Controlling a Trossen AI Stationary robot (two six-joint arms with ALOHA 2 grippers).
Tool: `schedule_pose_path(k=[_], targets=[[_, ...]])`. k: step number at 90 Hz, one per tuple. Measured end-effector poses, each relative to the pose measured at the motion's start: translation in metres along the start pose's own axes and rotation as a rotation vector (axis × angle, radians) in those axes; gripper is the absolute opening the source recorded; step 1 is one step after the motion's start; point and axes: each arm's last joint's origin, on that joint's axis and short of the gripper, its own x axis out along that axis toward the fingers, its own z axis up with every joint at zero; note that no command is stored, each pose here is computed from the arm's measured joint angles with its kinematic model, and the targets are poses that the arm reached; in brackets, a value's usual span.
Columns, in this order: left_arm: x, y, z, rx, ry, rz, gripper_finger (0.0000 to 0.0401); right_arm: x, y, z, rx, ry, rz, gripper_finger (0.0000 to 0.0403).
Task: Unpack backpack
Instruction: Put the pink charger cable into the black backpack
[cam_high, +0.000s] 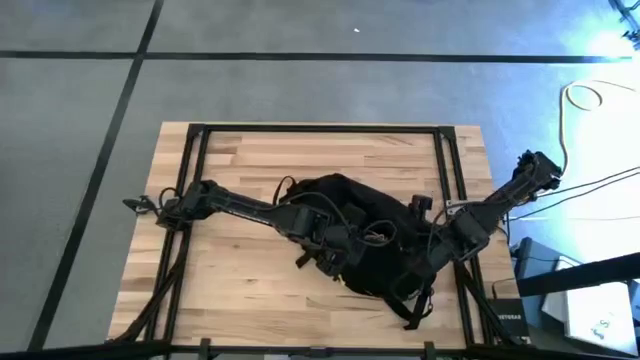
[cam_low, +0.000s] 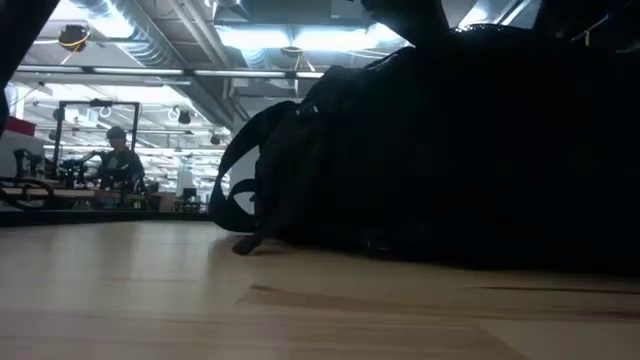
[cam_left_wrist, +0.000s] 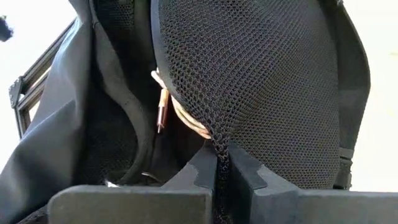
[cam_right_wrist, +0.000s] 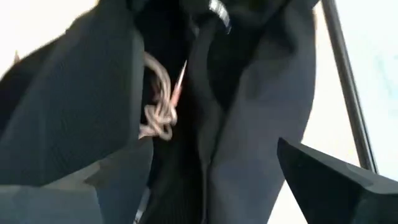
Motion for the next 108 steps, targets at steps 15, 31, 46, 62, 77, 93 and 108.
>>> schedule_pose_path(k=[15, 31, 46, 62, 77, 93, 108], targets=[[0.000, 0.000, 0.000, 0.001, -0.001, -0.003, 0.0000, 0.018, 0.003, -0.010, -0.055, 0.031, -0.062, 0.0326], [0.000, -0.002, 0.000, 0.004, 0.001, -0.008, 0.0000, 0.033, -0.001, -0.014, -0.042, 0.043, -0.123, 0.0299], [0.000, -0.002, 0.000, 0.005, 0.003, -0.009, 0.0000, 0.045, -0.005, -0.019, -0.039, 0.079, -0.153, 0.0168], [0.000, -0.002, -0.001, 0.004, 0.011, -0.014, 0.0000, 0.040, -0.006, -0.015, -0.066, 0.064, -0.146, 0.0017], [0.000, -0.002, -0.001, 0.005, 0.021, -0.005, 0.0000, 0.020, -0.015, 0.001, -0.046, -0.028, -0.209, 0.0005], [-0.006, 0.001, -0.002, 0.020, 0.096, 0.126, 0.0000, -0.013, -0.026, 0.025, -0.040, -0.166, -0.257, 0.0002], [-0.024, 0.008, 0.002, 0.039, 0.128, 0.257, 0.0000, -0.043, -0.039, 0.044, -0.030, -0.284, -0.296, 0.0001]])
